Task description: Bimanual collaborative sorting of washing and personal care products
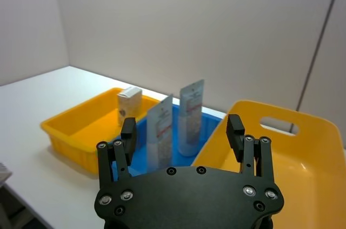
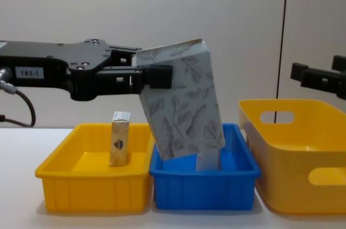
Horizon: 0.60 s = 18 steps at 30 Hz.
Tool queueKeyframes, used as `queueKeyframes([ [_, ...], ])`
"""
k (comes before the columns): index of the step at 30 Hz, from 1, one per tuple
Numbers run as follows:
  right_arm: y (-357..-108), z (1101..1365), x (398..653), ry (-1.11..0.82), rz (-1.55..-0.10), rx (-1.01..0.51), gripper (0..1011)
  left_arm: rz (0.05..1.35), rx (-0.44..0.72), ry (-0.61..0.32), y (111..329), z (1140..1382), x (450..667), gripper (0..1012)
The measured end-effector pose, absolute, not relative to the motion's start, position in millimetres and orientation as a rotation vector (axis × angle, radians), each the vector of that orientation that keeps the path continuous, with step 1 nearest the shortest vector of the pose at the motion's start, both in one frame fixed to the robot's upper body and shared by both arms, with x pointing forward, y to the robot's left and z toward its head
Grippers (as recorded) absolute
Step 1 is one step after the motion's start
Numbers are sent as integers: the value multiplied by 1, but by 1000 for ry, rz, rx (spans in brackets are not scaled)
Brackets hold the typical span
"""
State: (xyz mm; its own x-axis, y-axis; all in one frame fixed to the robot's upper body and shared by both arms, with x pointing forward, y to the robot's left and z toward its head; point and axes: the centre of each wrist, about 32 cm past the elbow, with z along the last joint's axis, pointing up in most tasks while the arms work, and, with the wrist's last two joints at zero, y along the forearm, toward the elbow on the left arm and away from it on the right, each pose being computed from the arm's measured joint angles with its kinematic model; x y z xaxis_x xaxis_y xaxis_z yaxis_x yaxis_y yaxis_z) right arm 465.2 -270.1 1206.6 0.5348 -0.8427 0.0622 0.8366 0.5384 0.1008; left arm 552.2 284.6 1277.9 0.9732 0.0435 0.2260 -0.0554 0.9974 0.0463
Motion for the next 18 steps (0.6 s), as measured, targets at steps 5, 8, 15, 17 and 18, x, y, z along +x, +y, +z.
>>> queueKeyframes([
  [5, -281, 1211, 474, -119, -922, 75, 1000, 50, 52, -228, 285, 1278, 552, 363],
  [8, -288, 1214, 479, -127, -874, 81, 1000, 51, 52, -228, 285, 1278, 552, 363],
  [15, -303, 1222, 495, -138, -754, 91, 1000, 51, 52, -228, 285, 1278, 552, 363],
  [17, -305, 1224, 498, -138, -727, 93, 1000, 51, 52, -228, 285, 1278, 552, 363],
  [18, -307, 1225, 501, -138, -704, 93, 1000, 51, 52, -228, 286, 1278, 552, 363],
])
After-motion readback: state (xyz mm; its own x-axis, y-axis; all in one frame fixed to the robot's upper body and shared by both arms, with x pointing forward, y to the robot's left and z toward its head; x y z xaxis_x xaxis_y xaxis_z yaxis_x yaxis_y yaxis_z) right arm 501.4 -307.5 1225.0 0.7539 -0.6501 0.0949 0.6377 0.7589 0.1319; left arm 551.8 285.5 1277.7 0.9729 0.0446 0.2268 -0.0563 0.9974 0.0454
